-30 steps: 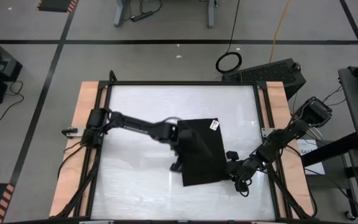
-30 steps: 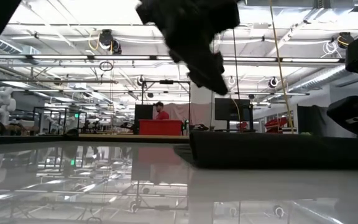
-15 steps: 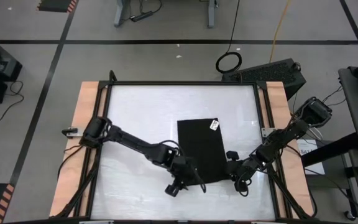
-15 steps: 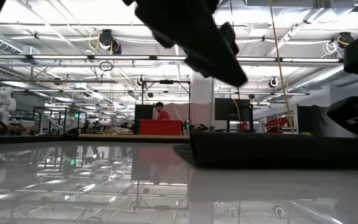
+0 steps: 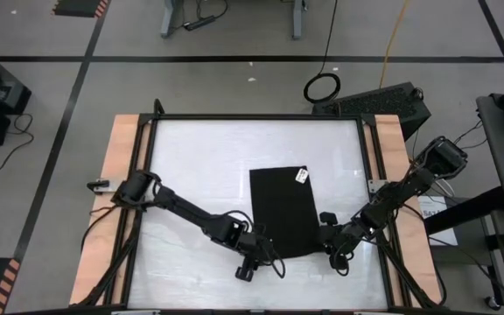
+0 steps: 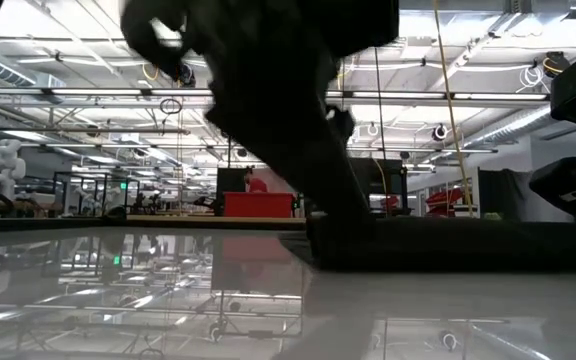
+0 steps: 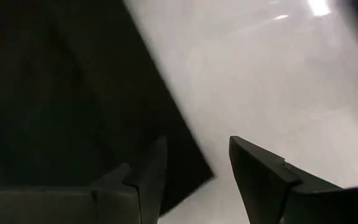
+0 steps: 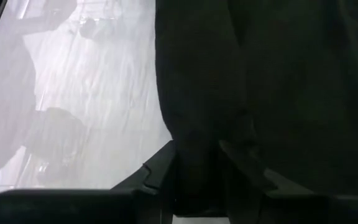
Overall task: Roll towel into tight, uniform cylinder
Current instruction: Roll the black towel
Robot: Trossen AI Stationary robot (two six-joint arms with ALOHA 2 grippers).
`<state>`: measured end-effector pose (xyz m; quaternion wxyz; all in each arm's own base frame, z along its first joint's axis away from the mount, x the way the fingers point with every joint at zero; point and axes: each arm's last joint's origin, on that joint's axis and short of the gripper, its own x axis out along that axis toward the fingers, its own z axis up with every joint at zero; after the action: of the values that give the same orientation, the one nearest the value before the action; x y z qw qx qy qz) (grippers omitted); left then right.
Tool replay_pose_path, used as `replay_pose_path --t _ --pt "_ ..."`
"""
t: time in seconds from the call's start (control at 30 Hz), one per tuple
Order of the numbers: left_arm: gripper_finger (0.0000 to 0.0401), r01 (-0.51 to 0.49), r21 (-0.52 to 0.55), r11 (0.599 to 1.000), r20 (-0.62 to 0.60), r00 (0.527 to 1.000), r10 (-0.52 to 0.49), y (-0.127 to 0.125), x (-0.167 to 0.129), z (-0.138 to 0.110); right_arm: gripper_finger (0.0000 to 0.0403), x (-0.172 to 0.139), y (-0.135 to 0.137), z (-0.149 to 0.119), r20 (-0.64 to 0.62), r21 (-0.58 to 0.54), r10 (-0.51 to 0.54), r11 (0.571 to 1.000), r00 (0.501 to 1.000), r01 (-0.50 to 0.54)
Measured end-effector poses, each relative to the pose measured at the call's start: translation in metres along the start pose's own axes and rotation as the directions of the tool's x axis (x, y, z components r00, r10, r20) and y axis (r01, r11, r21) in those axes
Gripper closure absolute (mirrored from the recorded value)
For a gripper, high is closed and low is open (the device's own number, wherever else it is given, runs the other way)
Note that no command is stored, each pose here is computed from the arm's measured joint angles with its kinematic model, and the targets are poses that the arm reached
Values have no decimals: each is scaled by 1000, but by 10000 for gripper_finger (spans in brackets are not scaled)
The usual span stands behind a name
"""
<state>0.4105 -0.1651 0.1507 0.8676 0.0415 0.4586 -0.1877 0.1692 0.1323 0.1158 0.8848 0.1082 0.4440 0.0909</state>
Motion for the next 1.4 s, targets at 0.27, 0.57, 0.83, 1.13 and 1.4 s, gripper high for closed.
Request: replay_pose_path --t 0.27,0.57,0.83,1.13,1.4 --pt "224 -129 -76 989 -51 991 126 0 15 -11 303 0 0 0 1 30 0 1000 1000 0" --pt "361 -66 -145 987 -53 997 59 0 17 -11 326 0 5 0 -59 184 127 976 990 -114" --pt "388 103 -273 956 -37 992 -118 7 13 -8 395 -9 12 8 -35 319 269 916 963 -244" --pt "393 298 -393 870 14 948 -318 22 4 -1 382 -17 4 4 -24 532 307 809 951 -248" --pt "393 353 -446 822 34 925 -379 40 0 0 353 -17 5 2 -15 518 361 801 932 -301"
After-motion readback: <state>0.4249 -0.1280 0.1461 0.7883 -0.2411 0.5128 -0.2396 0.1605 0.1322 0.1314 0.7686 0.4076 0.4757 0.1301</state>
